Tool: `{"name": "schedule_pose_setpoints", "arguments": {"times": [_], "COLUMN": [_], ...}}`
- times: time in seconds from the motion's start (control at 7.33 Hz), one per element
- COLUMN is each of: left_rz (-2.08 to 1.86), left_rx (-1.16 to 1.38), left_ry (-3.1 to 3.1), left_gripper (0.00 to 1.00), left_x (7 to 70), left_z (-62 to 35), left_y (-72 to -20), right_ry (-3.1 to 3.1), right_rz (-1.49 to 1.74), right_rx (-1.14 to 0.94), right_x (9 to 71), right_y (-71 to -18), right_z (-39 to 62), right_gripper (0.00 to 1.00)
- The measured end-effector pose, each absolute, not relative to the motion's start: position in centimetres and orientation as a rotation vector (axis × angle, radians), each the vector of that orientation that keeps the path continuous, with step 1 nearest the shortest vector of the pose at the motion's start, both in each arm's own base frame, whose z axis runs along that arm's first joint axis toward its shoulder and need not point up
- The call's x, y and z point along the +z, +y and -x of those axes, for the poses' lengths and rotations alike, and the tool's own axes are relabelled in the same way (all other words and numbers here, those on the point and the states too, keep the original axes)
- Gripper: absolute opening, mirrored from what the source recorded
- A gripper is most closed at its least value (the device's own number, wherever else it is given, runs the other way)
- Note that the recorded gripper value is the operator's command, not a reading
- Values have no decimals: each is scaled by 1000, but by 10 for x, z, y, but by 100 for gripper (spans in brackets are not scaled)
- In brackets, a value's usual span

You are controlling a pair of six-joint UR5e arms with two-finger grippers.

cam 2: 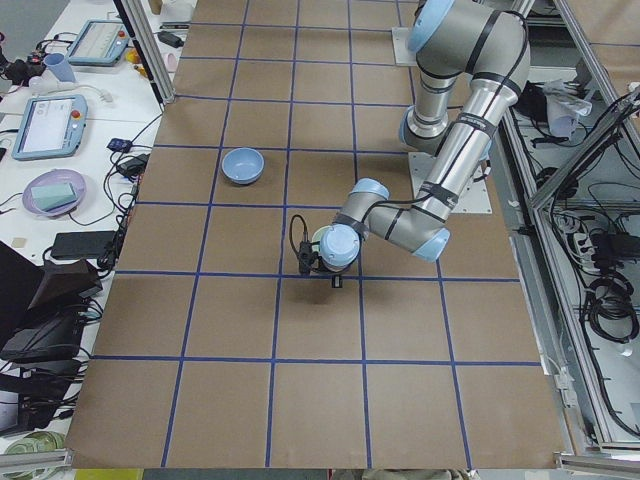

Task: Stack green bowl on blue bowl
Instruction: 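Lift the green bowl with the left gripper and carry it over the blue bowl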

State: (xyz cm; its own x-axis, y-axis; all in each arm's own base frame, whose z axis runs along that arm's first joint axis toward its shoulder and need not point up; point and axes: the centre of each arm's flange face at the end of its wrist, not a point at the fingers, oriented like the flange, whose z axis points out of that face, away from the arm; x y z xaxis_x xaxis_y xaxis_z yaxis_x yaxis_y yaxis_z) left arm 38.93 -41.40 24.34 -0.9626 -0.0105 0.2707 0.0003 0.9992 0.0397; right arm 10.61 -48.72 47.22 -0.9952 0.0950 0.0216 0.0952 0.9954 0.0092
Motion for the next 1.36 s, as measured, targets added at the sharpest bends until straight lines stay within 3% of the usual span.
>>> {"name": "schedule_pose_setpoints", "arguments": {"times": [0.55,1.36], "left_rz": [-54,-299], "left_rx": [-28,-8], "left_ry": [-2813,-2683], "left_gripper": [0,0], "left_x": [293,301], "left_z": [-294,-115], "left_y": [-518,-630], "right_ry": [-3117,-3117], "right_rz": [148,148], "right_rx": [-16,-16], "right_x": [472,472], "right_y": [-487,-487], "right_z": [-106,-106], "right_gripper": [100,100]}}
